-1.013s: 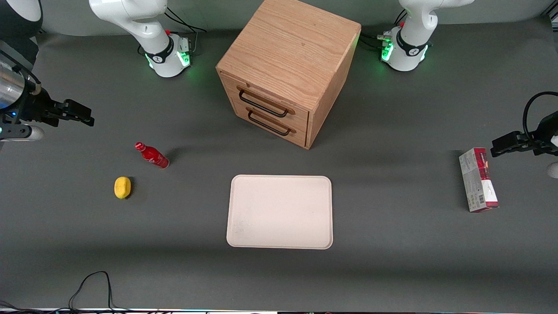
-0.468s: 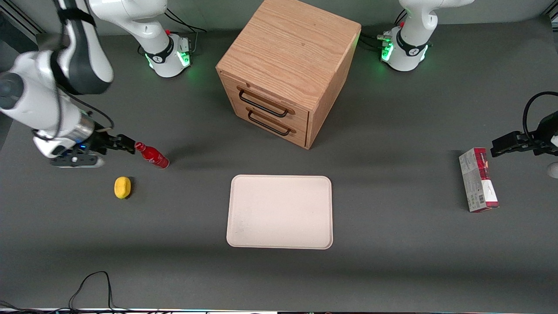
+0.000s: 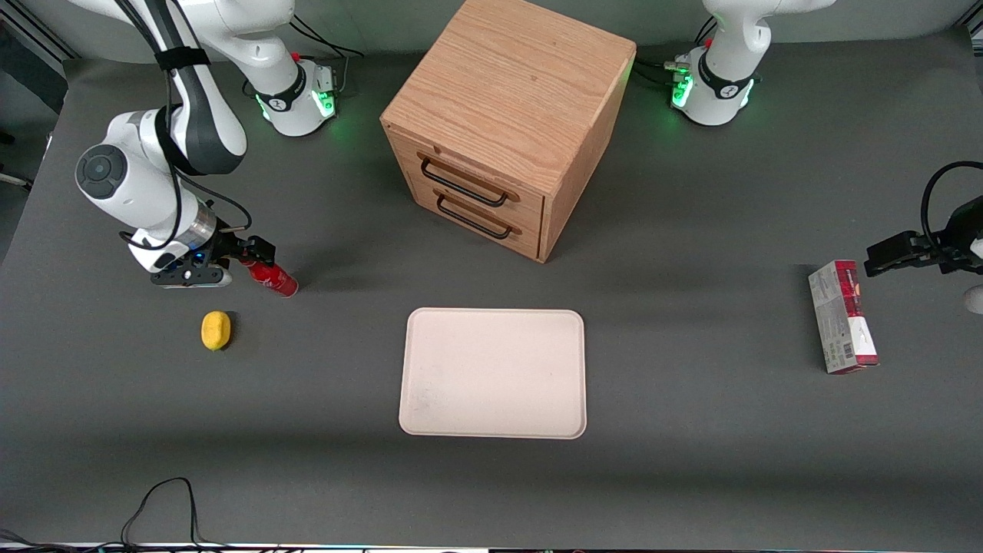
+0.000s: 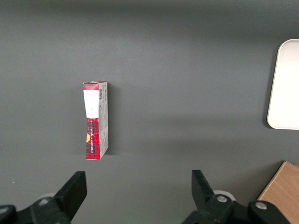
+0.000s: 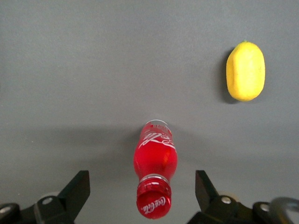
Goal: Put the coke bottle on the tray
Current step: 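Close the right gripper around the bottle's cap end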
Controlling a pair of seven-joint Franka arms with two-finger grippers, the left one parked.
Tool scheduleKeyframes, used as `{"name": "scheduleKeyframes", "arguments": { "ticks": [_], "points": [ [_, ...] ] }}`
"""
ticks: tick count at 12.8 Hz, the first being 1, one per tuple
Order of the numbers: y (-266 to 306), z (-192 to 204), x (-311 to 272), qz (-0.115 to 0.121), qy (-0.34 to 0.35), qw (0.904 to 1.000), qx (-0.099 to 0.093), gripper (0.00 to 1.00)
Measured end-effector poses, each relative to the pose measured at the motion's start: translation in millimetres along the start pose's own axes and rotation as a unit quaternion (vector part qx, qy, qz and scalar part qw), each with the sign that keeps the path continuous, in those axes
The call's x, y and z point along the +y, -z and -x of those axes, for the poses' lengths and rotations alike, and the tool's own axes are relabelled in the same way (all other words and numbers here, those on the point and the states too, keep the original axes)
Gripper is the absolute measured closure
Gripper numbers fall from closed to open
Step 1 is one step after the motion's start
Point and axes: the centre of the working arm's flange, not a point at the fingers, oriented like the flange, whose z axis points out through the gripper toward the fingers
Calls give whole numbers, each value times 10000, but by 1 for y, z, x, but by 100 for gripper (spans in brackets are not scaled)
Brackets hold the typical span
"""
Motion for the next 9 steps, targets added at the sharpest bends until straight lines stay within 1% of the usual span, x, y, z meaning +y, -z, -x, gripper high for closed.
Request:
{"name": "scheduleKeyframes", "arguments": {
  "ticks": [5, 6, 7, 8, 9],
  "points": [
    [-11, 8, 1, 1, -7, 10000, -27, 0],
    [-12, 8, 1, 2, -7, 10000, -33, 4],
    [-13, 9, 1, 2, -7, 10000, -33, 5],
    [-14, 9, 1, 2, -8, 10000, -28, 14],
    [-14, 9, 1, 2, -8, 10000, -28, 27]
  ]
}}
